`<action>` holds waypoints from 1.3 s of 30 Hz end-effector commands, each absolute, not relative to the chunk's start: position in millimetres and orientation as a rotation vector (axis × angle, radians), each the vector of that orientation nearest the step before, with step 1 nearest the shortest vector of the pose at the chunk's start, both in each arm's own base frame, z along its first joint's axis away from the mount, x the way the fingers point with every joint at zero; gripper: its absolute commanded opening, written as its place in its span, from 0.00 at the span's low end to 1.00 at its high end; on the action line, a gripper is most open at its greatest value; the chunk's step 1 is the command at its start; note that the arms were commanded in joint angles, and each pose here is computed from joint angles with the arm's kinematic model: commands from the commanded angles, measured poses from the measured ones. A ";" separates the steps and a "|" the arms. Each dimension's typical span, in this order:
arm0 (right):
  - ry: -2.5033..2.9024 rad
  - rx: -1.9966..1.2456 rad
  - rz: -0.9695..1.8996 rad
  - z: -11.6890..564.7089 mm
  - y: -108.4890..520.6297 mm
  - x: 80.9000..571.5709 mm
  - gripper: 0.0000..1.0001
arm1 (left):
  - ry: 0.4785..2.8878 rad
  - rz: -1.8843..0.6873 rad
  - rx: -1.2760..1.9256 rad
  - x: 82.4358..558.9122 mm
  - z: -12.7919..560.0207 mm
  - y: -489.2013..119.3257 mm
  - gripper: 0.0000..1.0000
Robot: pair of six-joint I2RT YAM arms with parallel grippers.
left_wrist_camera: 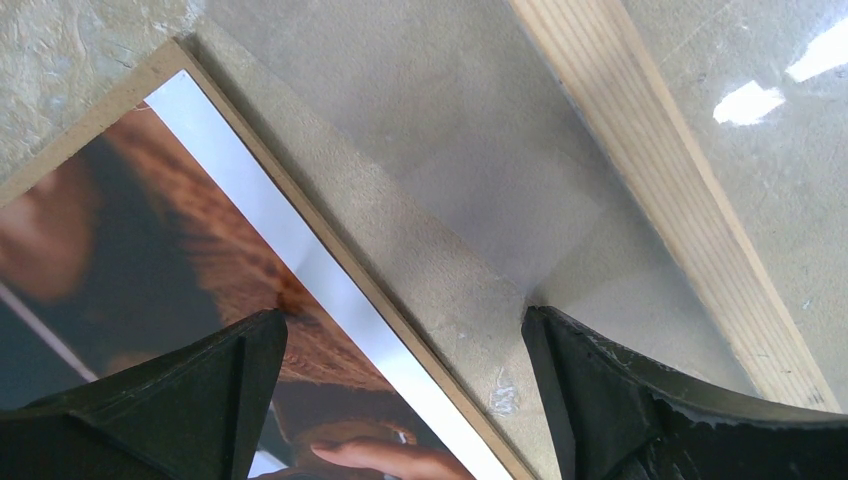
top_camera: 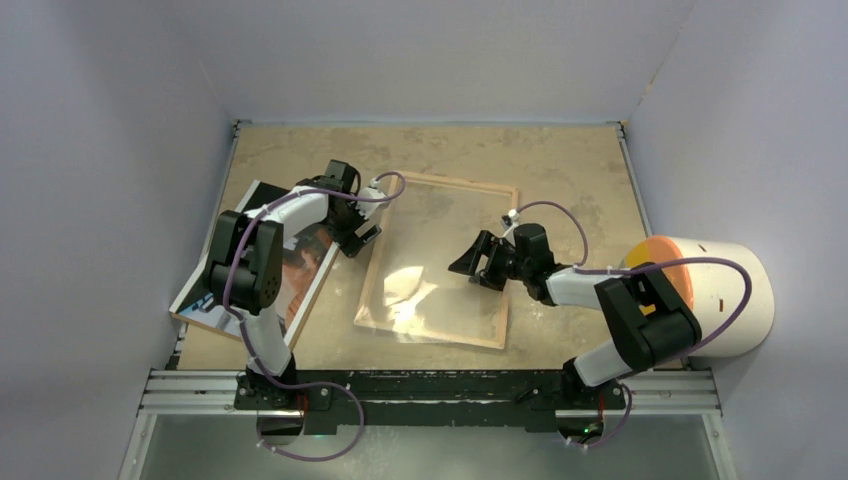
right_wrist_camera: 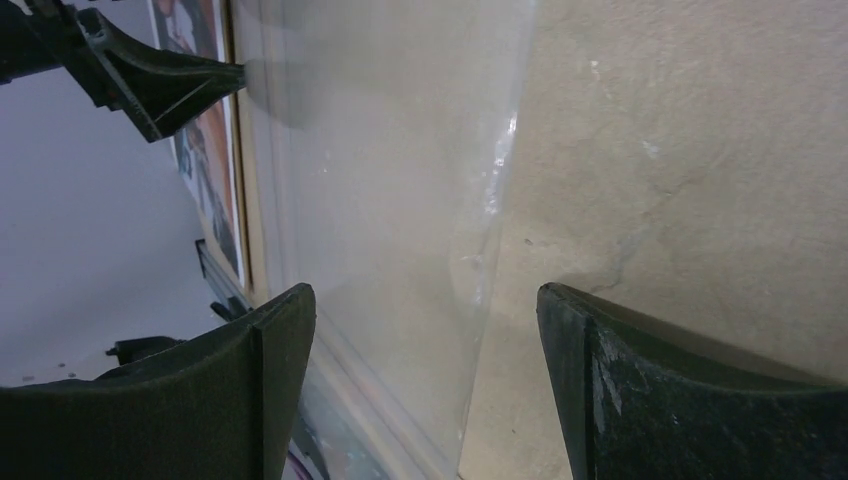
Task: Put the photo into the frame
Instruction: Place the photo frame item in the photo frame.
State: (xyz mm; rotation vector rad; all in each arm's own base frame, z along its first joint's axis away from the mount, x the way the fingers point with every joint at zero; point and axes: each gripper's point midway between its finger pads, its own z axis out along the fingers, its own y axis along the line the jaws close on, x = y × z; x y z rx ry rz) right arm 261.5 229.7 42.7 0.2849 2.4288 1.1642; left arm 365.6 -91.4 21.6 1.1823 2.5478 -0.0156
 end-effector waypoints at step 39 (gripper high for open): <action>2.316 -0.206 1.663 102.5 266.1 306.8 0.40 | 2.562 0.048 1.315 352.8 -1.8 -89.9 0.95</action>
